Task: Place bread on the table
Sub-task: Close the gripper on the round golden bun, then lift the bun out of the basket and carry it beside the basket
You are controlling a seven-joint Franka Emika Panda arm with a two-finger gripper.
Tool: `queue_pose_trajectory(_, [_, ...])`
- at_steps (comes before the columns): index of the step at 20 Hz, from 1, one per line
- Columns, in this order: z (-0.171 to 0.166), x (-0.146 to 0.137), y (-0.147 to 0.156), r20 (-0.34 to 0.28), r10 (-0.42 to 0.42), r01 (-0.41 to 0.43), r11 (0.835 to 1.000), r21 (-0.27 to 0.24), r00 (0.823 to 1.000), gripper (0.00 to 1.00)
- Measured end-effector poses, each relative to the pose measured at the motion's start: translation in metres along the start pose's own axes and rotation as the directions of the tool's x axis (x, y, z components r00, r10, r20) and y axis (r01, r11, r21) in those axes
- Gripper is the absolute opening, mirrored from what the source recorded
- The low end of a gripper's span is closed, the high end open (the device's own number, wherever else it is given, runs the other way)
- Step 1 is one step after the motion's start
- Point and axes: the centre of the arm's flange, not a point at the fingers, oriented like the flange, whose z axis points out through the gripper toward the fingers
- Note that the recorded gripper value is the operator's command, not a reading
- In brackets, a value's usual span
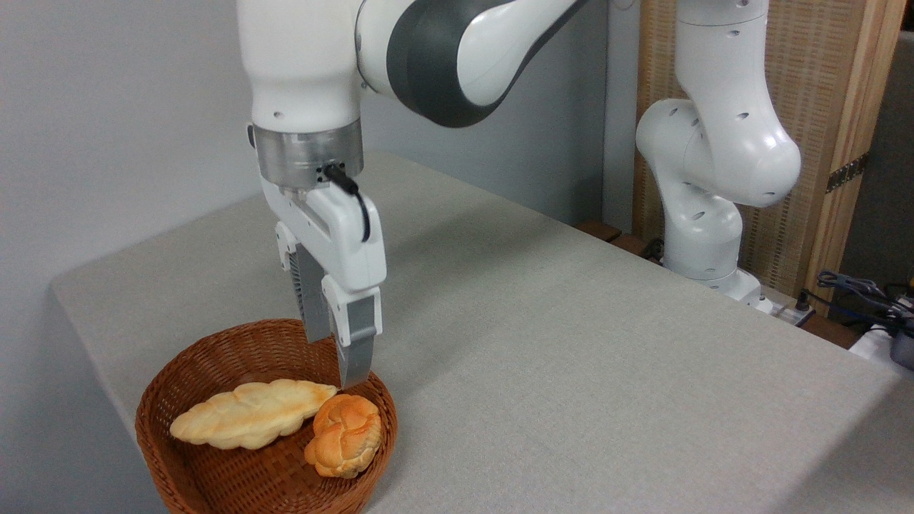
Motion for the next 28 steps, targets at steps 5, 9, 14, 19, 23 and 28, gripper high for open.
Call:
queue_pose_trajectory(5, [0.033, 0.005, -0.011, 0.047, 0.087, -0.088, 0.996, 0.031, 0.995, 1.0])
queue_pose_trajectory(9, [0.056, 0.007, -0.016, 0.08, 0.18, -0.182, 0.983, 0.027, 0.981, 1.0])
queue_pose_trajectory(14, [0.071, 0.009, -0.016, 0.094, 0.265, -0.266, 0.964, 0.0, 0.96, 1.0])
queue_pose_trajectory(19, [0.079, 0.01, -0.015, 0.099, 0.324, -0.324, 0.946, -0.018, 0.941, 0.67])
queue_pose_trajectory(23, [0.08, 0.01, -0.015, 0.1, 0.337, -0.336, 0.941, -0.02, 0.936, 0.54])
queue_pose_trajectory(28, [0.08, 0.01, -0.015, 0.1, 0.339, -0.338, 0.941, -0.02, 0.936, 0.55])
